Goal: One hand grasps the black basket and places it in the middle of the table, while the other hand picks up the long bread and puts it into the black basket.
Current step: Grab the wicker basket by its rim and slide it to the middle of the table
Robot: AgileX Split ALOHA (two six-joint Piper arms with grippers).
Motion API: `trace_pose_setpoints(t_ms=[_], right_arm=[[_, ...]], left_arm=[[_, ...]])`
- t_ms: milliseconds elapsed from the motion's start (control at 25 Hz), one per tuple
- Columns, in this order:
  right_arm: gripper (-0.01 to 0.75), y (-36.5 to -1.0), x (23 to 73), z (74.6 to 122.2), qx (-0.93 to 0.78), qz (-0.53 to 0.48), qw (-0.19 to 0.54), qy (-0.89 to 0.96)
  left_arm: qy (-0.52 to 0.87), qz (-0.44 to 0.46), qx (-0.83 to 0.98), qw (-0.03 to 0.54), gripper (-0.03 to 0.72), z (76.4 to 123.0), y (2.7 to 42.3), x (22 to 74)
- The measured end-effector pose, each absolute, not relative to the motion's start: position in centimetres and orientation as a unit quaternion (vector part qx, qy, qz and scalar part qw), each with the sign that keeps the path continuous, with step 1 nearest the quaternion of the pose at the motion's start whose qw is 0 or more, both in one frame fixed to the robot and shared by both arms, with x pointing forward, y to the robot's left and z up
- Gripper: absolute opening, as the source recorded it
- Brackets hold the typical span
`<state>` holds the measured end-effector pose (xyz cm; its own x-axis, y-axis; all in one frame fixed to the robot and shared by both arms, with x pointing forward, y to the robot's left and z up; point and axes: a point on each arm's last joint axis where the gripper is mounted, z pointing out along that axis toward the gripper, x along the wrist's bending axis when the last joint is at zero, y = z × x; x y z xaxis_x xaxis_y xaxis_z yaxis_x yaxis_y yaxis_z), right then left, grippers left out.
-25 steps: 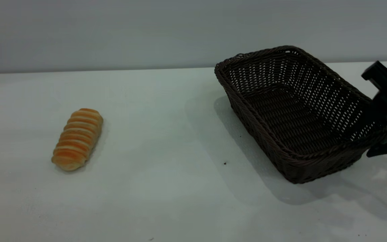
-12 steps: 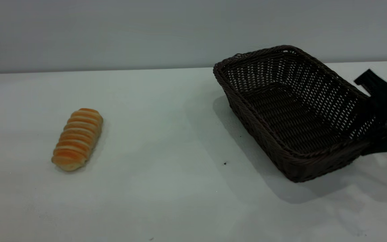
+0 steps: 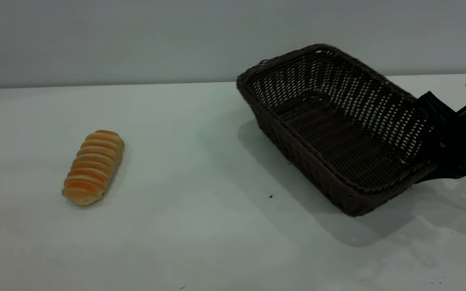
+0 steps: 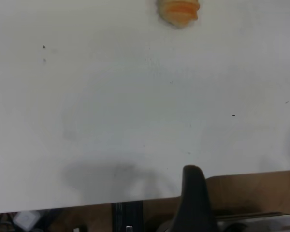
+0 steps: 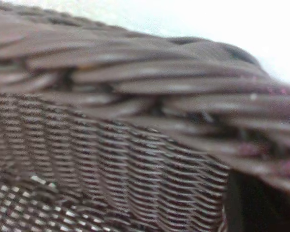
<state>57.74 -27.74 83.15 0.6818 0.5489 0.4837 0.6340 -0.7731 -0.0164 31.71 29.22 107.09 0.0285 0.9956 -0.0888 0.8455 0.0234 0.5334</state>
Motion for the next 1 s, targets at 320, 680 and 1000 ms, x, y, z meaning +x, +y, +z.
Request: trace_pose_setpoints(t_ms=[320, 680, 1000], right_arm=[[0.117, -26.8, 58.0, 86.1, -0.831, -0.254, 0.097, -0.485], [0.117, -23.5, 60.4, 88.1, -0.732, -0.207, 0.114, -0.639], [0.117, -17.0, 62.9, 87.4, -0.671, -0.200, 0.130, -0.702]], left_arm=[[0.678, 0.164, 0.679, 0.229, 0.586, 107.1, 29.2, 31.7], [0.678, 0.163, 0.680, 0.229, 0.586, 107.1, 29.2, 31.7], [0.682, 0.145, 0.686, 0.210, 0.586, 106.8, 29.2, 31.3]])
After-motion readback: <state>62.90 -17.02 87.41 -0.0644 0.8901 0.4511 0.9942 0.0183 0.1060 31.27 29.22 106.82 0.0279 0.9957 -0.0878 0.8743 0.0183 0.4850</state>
